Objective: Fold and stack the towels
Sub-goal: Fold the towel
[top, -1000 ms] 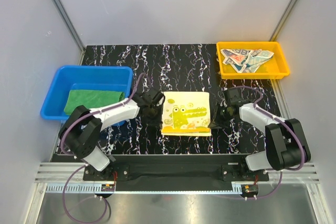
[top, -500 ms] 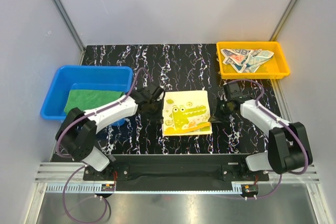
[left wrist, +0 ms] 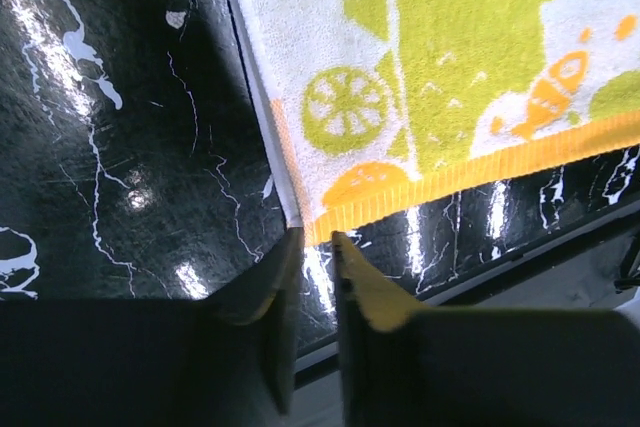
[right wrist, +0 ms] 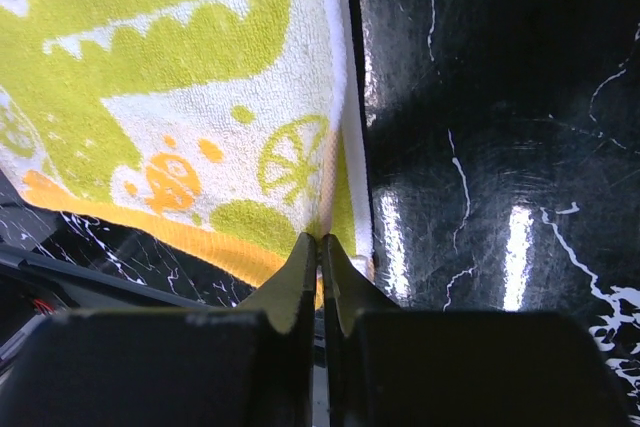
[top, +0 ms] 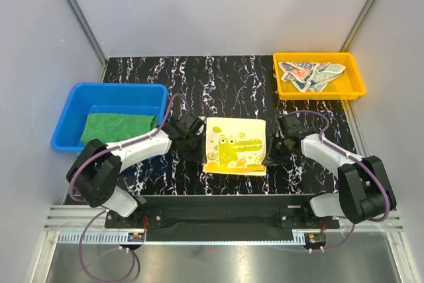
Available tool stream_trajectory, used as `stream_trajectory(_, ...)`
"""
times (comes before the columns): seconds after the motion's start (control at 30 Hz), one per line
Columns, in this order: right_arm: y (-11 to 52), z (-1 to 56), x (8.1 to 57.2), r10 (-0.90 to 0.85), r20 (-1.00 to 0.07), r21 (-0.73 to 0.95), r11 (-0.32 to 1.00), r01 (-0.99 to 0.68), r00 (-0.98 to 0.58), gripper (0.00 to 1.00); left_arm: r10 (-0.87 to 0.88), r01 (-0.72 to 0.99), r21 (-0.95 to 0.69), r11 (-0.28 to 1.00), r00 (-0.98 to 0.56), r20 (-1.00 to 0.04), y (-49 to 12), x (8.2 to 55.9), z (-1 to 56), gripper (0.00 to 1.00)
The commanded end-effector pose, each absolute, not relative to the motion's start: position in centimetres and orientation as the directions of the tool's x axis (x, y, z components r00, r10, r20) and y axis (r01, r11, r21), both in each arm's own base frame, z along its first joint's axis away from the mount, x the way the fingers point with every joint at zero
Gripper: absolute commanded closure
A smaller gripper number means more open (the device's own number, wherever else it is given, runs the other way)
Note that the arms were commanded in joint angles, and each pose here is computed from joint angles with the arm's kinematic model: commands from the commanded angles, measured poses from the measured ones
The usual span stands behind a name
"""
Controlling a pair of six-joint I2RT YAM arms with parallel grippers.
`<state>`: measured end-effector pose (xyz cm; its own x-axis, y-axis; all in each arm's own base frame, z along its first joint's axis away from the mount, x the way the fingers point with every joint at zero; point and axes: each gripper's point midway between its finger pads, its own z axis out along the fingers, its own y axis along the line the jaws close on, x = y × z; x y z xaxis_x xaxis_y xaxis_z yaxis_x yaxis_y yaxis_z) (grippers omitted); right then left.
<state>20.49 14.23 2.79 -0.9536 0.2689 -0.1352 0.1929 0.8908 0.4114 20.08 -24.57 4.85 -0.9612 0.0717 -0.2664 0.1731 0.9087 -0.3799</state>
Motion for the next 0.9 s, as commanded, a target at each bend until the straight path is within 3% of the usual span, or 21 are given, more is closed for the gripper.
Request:
stream_trajectory(0.0,15.0,3.6,21.6,0.270,-0.176,0.444,0.880,0.169,-0.946,0.98,0.057,0.193,-0.392,0.900,-0.942,-0.332,-25.3,21.4,5.0,0.69)
stream_trajectory(0.27,15.0,3.3,21.6,0.265,-0.182,0.444,0.881,0.162,-0.947,0.99,0.073,0.192,-0.401,0.896,-0.953,-0.294,-25.6,20.9,2.8,0.68)
stream_trajectory(0.87,15.0,3.3,21.7,0.264,-0.184,0.444,0.882,0.160,-0.947,1.00,0.070,0.186,-0.401,0.897,-0.955,-0.288,-25.8,21.0,2.8,0.87)
